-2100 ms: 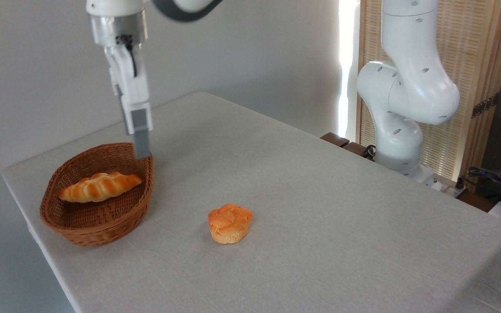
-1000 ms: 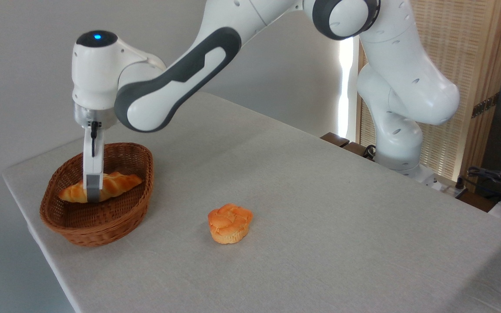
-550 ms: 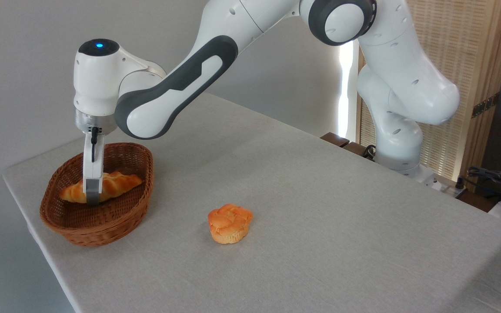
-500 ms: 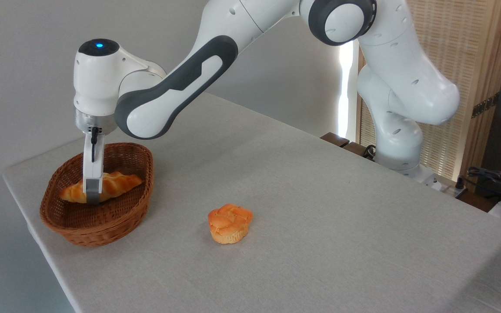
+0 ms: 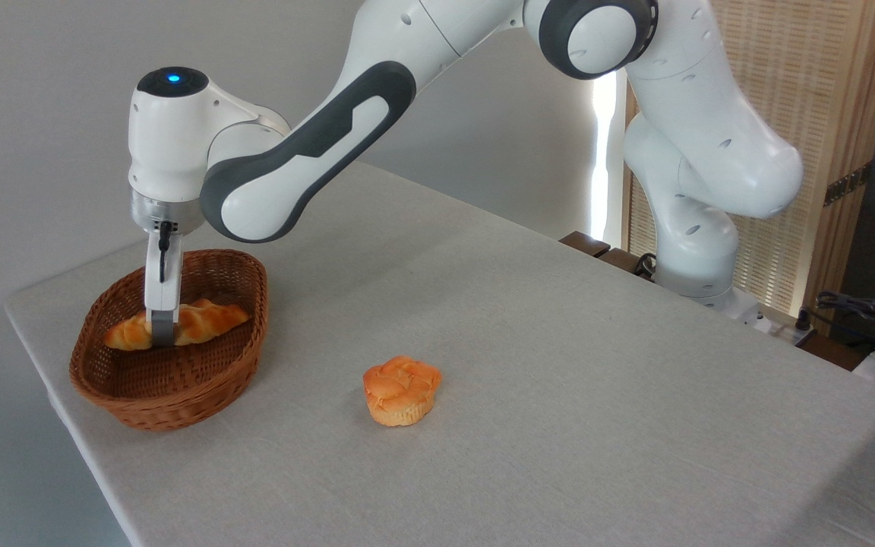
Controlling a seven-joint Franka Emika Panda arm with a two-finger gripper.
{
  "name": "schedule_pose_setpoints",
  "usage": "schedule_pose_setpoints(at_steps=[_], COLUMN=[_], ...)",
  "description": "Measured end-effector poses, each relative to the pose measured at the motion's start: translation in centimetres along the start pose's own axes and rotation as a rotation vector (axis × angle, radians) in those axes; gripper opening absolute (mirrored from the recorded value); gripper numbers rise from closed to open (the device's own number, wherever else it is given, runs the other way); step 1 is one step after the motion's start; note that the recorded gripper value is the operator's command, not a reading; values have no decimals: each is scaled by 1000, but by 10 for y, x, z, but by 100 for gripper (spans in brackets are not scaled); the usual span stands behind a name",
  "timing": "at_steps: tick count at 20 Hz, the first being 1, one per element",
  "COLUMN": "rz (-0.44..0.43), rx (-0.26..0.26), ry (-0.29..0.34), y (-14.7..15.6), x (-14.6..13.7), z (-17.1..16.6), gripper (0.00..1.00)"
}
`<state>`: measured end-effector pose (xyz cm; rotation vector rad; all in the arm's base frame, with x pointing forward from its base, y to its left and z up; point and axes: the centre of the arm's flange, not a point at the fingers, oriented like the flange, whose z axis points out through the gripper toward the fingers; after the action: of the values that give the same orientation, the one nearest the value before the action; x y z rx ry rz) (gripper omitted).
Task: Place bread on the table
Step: 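Lift the bread roll out of the basket and carry it beside the bun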
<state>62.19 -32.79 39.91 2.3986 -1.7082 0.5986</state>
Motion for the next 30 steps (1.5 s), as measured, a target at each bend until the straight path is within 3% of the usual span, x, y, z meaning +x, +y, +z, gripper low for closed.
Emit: schedule_pose_setpoints(at_steps=[5, 9, 13, 16, 18, 21, 25, 29, 30], rz=[-41, -75, -126, -151, -143, -142, -147, -137, -127], rx=[-3, -44, -118, -202, -273, -332, -379, -381, -384], ry=[-28, -74, -124, -224, -306, -374, -428, -508, -526], y=[-9, -9, -4, 3, 16, 34, 47, 63, 68], x=[-2, -3, -14, -34, -47, -62, -78, -105, -113], z=[-28, -66, -108, -131, -134, -120, -102, -99, -97], gripper=[22, 24, 25, 25, 25, 25, 34, 38, 43])
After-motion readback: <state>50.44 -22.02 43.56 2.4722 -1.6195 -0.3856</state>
